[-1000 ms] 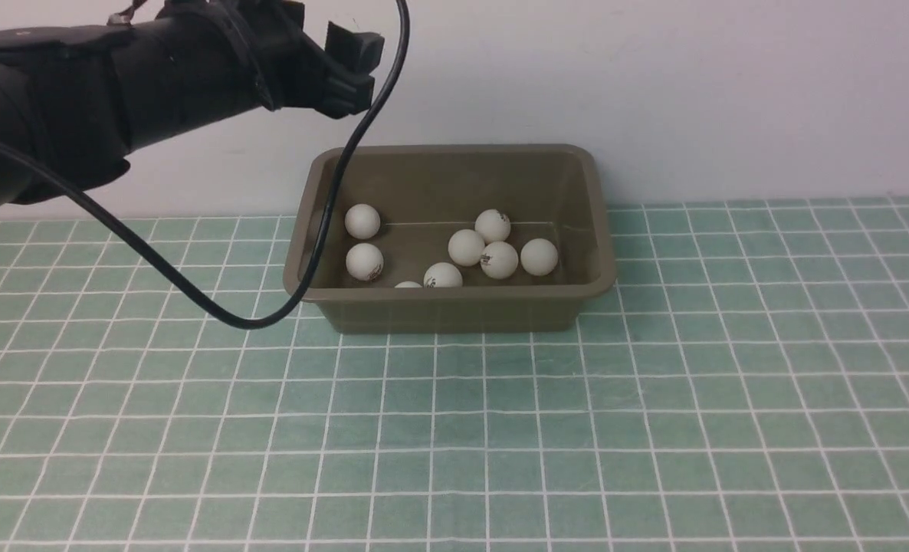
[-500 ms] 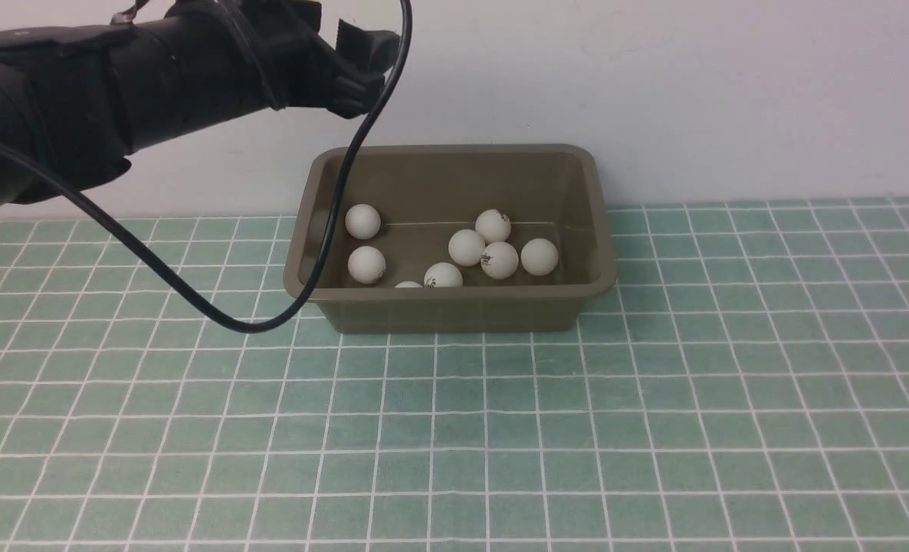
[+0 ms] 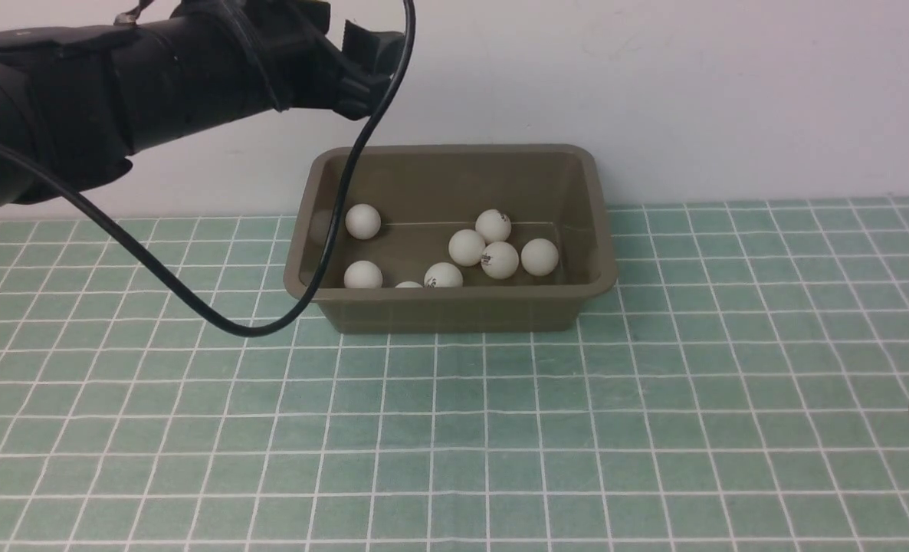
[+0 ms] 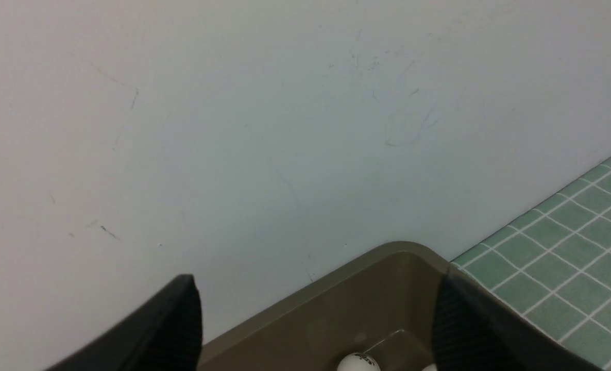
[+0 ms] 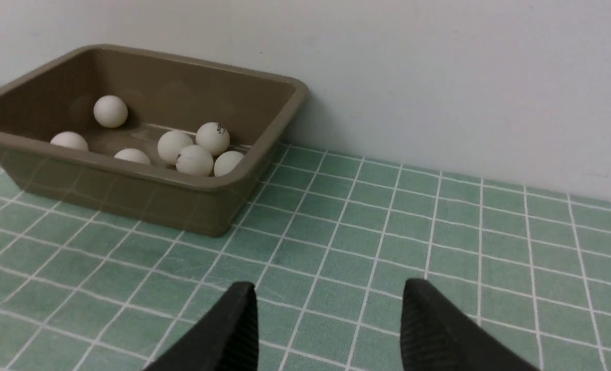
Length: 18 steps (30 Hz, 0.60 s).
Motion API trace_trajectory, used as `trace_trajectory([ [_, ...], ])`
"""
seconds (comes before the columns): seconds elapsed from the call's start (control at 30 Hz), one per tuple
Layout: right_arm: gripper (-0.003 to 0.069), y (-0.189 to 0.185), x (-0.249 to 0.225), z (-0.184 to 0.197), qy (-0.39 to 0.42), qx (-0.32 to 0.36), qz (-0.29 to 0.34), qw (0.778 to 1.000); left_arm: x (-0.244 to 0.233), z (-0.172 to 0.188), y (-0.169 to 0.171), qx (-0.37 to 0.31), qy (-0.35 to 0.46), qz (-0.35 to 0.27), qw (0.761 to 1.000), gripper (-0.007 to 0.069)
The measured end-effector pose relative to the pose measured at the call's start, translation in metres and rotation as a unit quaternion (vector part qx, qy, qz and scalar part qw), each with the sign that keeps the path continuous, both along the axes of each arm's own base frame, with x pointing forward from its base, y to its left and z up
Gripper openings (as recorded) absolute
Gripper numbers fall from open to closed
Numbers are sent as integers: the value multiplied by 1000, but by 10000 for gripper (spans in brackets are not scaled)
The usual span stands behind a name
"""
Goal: Put the table tennis balls in the box on the green coffee tablecloth.
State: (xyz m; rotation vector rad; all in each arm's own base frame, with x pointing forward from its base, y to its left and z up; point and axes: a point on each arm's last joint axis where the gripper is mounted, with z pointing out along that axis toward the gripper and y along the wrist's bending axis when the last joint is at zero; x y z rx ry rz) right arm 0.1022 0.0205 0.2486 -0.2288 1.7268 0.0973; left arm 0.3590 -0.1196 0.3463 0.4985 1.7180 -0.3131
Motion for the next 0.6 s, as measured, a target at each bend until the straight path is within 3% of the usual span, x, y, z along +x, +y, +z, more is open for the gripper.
trace_trajectory([
  [0.6, 318, 1, -11, -16, 57, -6, 19, 998, -1, 1, -3, -5, -1, -17, 1000, 542],
])
